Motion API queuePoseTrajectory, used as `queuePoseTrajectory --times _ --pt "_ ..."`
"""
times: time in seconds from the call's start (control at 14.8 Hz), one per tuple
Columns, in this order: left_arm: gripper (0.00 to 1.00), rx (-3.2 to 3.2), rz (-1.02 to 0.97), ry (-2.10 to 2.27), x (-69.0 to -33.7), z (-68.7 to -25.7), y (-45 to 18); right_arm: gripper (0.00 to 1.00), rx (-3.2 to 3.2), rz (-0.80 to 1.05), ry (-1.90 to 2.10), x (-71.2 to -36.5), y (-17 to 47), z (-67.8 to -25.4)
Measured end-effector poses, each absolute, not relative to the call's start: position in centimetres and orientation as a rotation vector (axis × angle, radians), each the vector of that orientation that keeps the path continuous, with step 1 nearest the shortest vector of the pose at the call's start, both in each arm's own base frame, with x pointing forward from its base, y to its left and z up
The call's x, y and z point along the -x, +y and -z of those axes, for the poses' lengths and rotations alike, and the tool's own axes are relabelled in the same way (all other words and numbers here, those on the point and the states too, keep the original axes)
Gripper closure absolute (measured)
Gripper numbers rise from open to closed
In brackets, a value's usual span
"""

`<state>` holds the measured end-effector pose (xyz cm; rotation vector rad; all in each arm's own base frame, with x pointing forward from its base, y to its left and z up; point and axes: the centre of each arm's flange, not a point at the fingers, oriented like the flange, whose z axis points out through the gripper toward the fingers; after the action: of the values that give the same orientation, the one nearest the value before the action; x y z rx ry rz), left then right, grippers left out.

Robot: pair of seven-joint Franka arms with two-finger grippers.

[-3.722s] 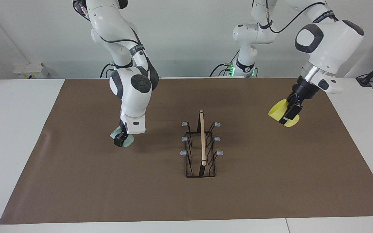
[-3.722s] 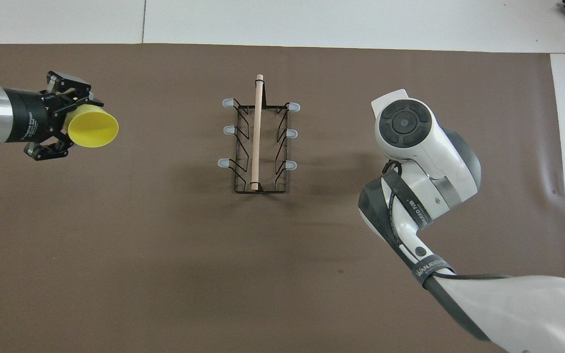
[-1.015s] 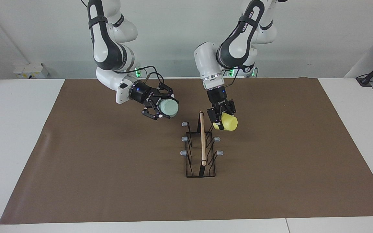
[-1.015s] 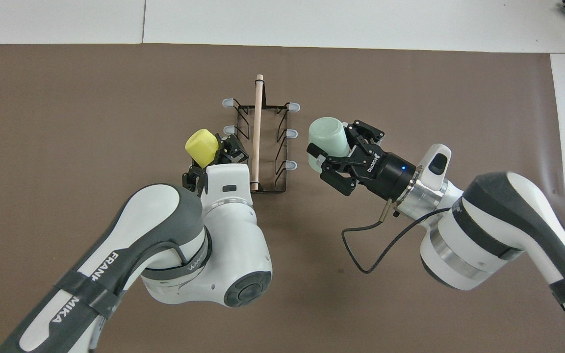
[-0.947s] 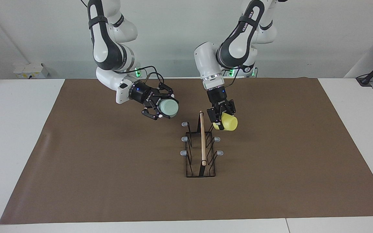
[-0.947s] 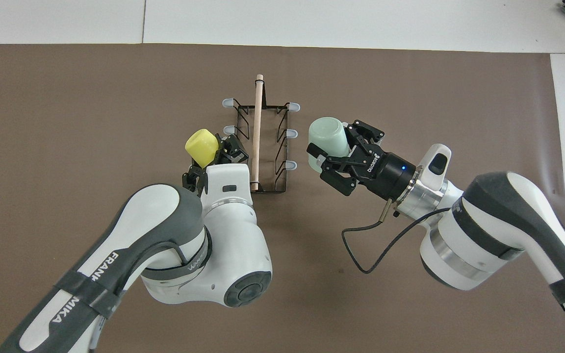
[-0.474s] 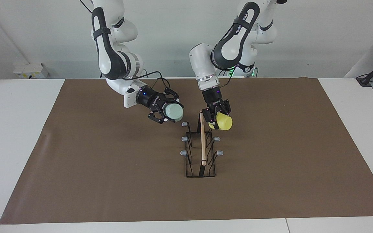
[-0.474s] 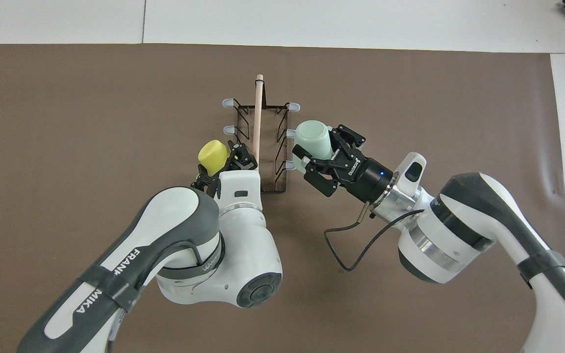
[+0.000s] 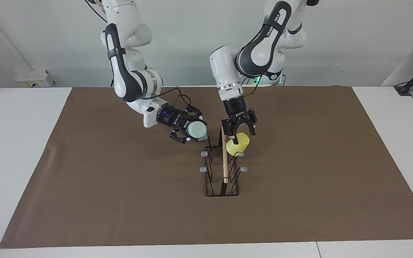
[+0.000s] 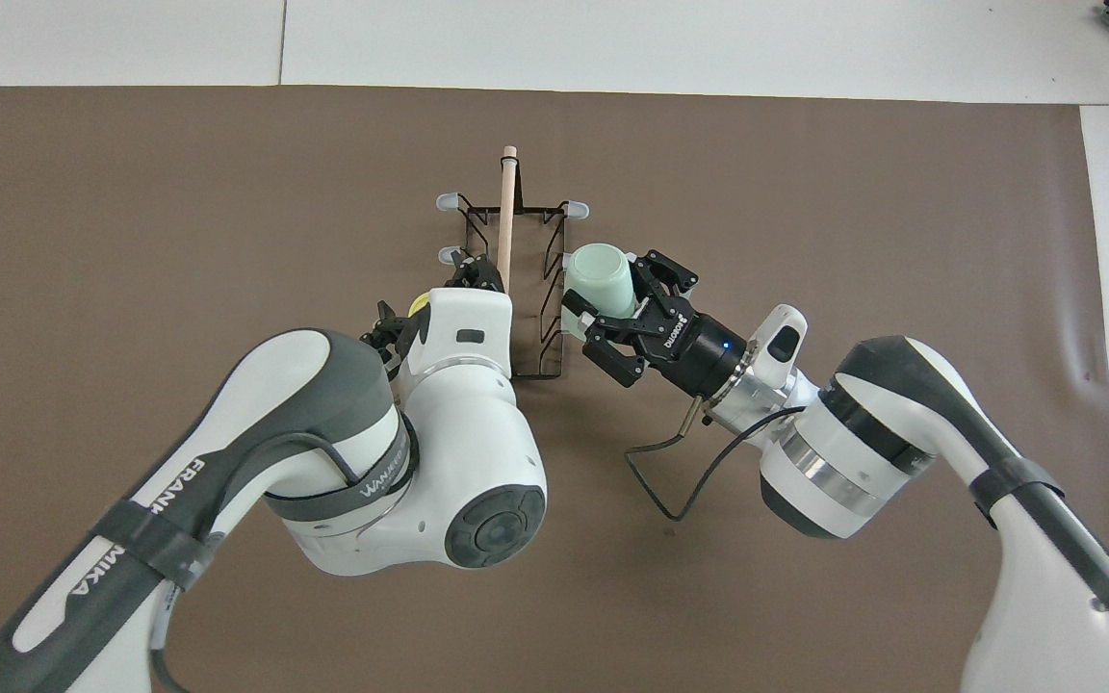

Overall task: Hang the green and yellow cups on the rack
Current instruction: 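Hang the yellow cup on a rack peg and open the left gripper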

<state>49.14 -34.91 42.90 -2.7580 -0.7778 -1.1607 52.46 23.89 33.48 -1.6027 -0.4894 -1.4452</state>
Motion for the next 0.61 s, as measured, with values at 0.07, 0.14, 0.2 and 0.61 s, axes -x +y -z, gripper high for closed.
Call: queuePoseTrajectory --times 0.07,0.14,0.2,0.61 --pt "0.00 2.775 1.106 -0.718 -49.8 -43.4 -34.3 0.33 1.578 1.474 -0.490 -52.4 24.4 -33.1" --pt "0.00 2.790 1.051 -0.653 -50.4 -43.7 -33.7 0.33 1.553 1.496 -0.491 -52.4 24.9 -32.6" --pt "0.00 2.802 0.995 -0.584 -51.0 -43.8 -32.9 0.33 1.537 1.505 -0.498 -52.3 25.3 -32.0" --pt "0.00 2.888 0.717 -0.241 -55.4 -45.5 -26.5 0.33 1.528 1.557 -0.560 -52.4 25.5 -31.2"
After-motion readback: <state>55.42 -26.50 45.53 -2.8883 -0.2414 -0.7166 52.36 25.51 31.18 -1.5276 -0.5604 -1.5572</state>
